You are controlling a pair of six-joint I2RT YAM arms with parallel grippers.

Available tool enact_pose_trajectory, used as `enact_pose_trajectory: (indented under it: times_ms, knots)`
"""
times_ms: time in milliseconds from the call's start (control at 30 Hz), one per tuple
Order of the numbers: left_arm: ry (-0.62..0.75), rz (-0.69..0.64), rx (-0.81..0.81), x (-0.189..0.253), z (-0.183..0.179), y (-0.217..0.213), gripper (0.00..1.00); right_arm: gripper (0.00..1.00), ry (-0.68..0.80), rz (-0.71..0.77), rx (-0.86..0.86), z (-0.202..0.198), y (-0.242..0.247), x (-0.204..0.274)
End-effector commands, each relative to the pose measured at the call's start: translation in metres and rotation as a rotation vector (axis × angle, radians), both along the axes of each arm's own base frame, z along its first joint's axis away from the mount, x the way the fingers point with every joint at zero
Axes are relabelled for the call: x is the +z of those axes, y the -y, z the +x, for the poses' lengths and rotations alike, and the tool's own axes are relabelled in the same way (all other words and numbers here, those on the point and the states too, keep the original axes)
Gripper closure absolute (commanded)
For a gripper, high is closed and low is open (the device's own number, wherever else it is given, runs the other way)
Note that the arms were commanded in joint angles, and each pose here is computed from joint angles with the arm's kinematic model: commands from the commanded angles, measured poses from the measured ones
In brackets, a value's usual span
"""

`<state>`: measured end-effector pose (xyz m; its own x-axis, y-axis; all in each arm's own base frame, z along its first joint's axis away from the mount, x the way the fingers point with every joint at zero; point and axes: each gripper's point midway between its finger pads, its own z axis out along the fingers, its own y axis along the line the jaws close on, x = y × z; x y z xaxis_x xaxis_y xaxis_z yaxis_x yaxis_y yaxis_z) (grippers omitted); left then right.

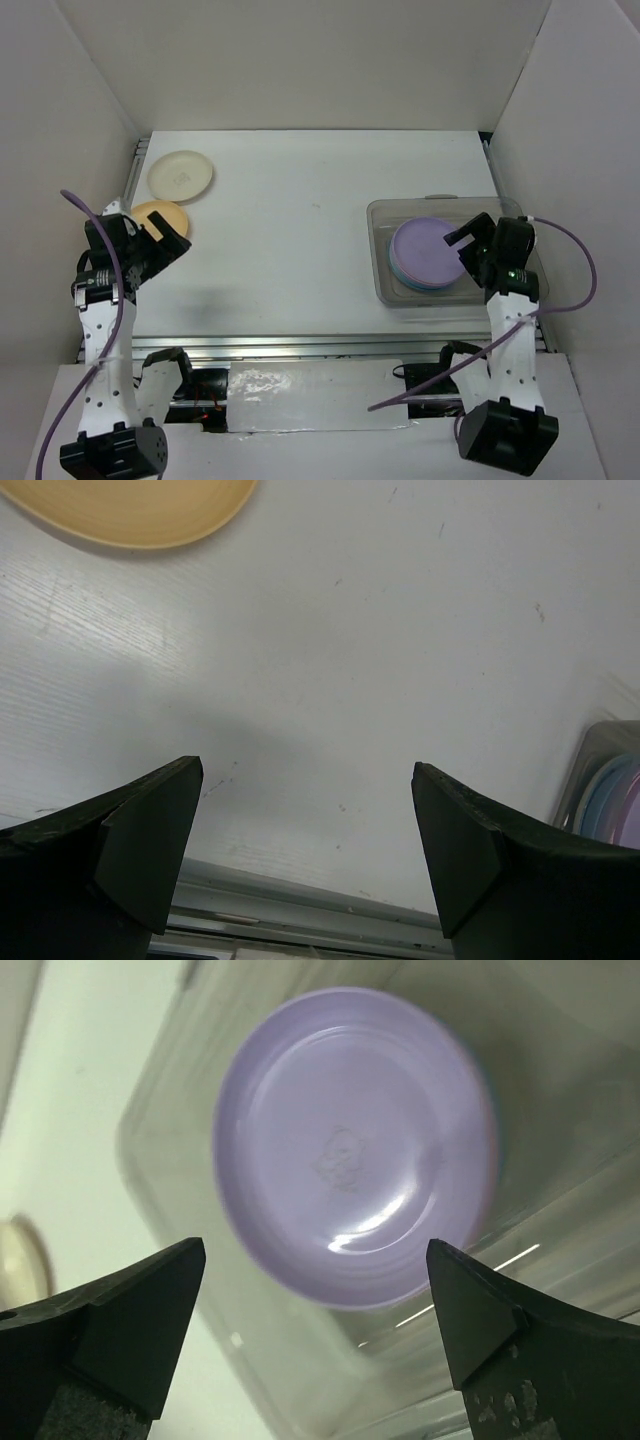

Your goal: Place the plates into the plastic bin on the countertop

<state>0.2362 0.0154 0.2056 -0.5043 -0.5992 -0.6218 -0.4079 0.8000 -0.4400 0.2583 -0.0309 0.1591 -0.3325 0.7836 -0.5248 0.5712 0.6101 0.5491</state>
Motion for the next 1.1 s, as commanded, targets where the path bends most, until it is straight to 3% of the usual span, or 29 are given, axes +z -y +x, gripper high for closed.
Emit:
enact_pose_trajectory:
  times_ms: [0,133,167,233,367,500,700,1067]
  knots:
    - [0.013,-0.068,0.045,-0.007,0.015,0.000,0.01,0.00,0.198,-0.028,0.081,0.006,-0.022,0.074]
    - [-0.027,-0.222,0.207,-0.031,0.025,-0.008,0.01,0.00,0.286,-0.012,0.315,0.008,-0.082,0.119]
    - [-0.033,-0.254,0.243,-0.043,0.029,-0.012,0.01,0.00,0.302,0.003,0.467,0.003,-0.121,0.129]
    - [-0.018,-0.342,0.346,-0.052,0.036,-0.022,0.01,0.00,0.329,0.010,0.616,-0.002,-0.155,0.137]
    - [-0.014,-0.417,0.541,-0.087,0.055,-0.053,0.01,0.00,0.430,0.120,1.009,-0.047,-0.236,0.156]
    - [-0.013,-0.440,0.716,-0.111,0.064,-0.086,0.01,0.00,0.515,0.211,1.173,-0.082,-0.264,0.165]
    - [0.006,-0.395,0.846,-0.133,0.073,-0.120,0.01,0.00,0.554,0.299,1.325,-0.123,-0.288,0.161]
    - [-0.175,-0.314,0.983,-0.173,0.066,-0.143,0.10,0.00,0.599,0.242,1.319,-0.128,-0.280,0.168]
